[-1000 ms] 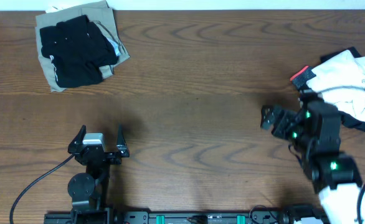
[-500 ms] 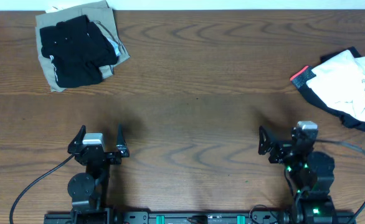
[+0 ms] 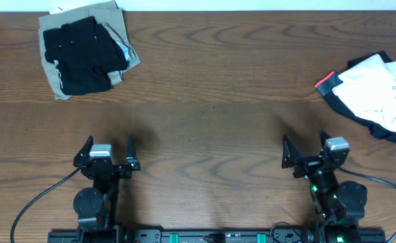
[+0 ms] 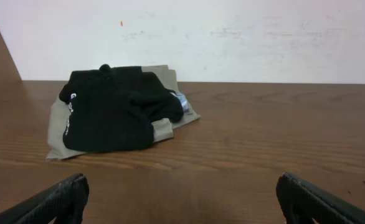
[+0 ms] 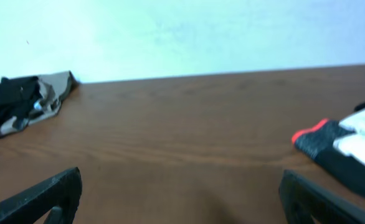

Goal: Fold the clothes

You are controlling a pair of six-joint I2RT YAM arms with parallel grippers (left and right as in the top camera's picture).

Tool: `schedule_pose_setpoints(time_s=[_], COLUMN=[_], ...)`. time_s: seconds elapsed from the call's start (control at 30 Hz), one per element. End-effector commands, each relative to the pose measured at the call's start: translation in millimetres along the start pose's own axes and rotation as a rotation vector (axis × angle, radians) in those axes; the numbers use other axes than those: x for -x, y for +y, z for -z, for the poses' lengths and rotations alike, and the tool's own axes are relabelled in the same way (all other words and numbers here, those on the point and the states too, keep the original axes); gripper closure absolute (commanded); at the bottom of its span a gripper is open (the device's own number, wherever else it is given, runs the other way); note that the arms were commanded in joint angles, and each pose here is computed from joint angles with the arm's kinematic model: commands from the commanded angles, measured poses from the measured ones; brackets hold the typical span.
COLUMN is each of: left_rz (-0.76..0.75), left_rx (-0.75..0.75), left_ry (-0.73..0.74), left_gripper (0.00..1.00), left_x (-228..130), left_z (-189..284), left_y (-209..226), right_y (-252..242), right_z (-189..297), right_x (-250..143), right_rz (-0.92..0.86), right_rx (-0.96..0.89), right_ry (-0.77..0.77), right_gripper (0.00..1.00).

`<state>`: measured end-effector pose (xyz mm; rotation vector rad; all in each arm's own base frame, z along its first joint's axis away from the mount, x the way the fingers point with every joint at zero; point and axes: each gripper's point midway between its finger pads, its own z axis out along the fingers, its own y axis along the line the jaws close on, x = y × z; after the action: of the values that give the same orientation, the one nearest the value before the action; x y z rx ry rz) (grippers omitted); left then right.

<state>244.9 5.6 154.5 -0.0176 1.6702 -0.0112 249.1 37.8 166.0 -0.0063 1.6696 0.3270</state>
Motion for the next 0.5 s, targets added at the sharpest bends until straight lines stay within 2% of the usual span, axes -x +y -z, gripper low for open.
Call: schedule_pose_setpoints(time_s=[0.0,0.13,0.47], left_rz=[0.007,0.007,0.007], left_rx=[-0.01,-0.01,-0.01], left_ry=[0.044,0.044,0.044], left_gripper=[0.02,0.02,0.02], left_x=[-15,-15,-15], left_z=[-1,-1,-1], left_y=[-2,-2,-2], right_y=[-3,-2,-4], right_z=[3,6,6], right_x=[3,5,-5], right_rz=[0.041,0.064,0.13], right_rx=[-0.009,-0.002,-0.012], right_ry=[-0.033,-0.074,-0.035], right_gripper=[0.01,0.01,0.01])
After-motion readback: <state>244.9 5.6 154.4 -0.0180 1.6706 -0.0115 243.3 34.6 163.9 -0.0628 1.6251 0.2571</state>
